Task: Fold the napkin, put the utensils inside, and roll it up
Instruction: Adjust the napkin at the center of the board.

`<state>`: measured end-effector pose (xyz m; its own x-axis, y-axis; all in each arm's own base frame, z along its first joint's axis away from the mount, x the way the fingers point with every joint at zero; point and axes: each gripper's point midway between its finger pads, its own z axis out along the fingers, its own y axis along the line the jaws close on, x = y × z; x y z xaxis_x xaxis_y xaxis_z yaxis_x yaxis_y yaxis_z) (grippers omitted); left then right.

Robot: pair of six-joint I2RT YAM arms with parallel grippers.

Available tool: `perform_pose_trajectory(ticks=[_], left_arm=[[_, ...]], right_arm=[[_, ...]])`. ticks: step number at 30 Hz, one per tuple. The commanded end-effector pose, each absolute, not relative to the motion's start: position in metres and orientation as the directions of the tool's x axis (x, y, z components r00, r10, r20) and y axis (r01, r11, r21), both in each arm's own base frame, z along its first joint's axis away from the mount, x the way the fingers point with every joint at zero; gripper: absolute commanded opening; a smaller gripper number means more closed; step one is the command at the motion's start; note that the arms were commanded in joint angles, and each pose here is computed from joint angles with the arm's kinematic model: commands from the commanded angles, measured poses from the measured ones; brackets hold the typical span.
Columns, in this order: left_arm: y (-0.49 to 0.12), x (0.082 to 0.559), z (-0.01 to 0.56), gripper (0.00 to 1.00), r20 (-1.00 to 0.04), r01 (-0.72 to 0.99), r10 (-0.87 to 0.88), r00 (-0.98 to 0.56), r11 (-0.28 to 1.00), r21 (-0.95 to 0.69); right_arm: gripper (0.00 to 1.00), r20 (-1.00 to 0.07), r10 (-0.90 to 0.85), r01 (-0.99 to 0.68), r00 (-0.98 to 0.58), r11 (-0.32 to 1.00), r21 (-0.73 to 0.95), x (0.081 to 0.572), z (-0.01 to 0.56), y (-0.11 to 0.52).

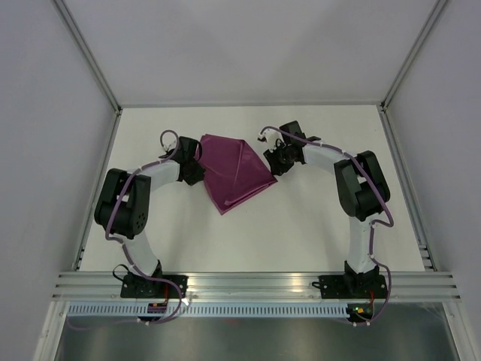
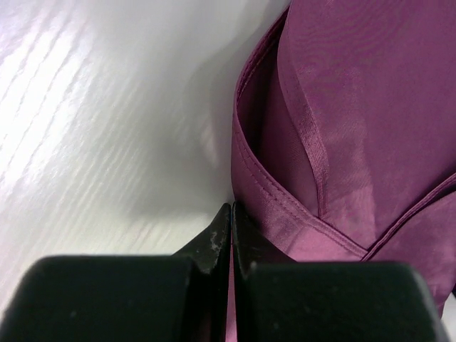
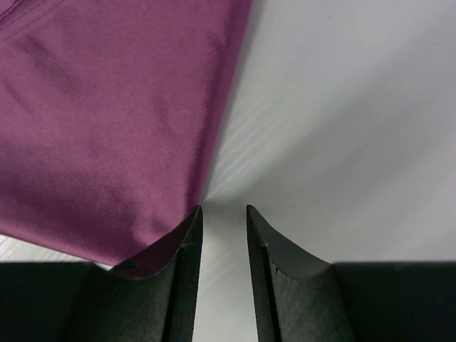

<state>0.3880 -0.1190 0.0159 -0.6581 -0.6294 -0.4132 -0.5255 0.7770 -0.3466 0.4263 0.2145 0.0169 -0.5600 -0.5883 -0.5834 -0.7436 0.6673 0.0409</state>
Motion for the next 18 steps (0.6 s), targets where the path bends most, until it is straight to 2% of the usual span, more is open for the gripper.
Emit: perform_pose_trajectory(ticks=[1,18], left_arm=[[-0.122,0.386,0.006,0.04,-0.385,-0.462,-0.542,-0.747,0.84,-0.285],[-0.163,0.428,-0.003,0.16,-0.313,-0.264,-0.352,-0.882,0.919,-0.292]], right_arm=[[0.37,-0.551,-0.605,-0.755,-0.574,0.651,0.072,0.401,0.019,0.212],[0.34,-0.493,-0.635,-0.769,-0.594,0.628,0.119,0.333,0.02,0.193]])
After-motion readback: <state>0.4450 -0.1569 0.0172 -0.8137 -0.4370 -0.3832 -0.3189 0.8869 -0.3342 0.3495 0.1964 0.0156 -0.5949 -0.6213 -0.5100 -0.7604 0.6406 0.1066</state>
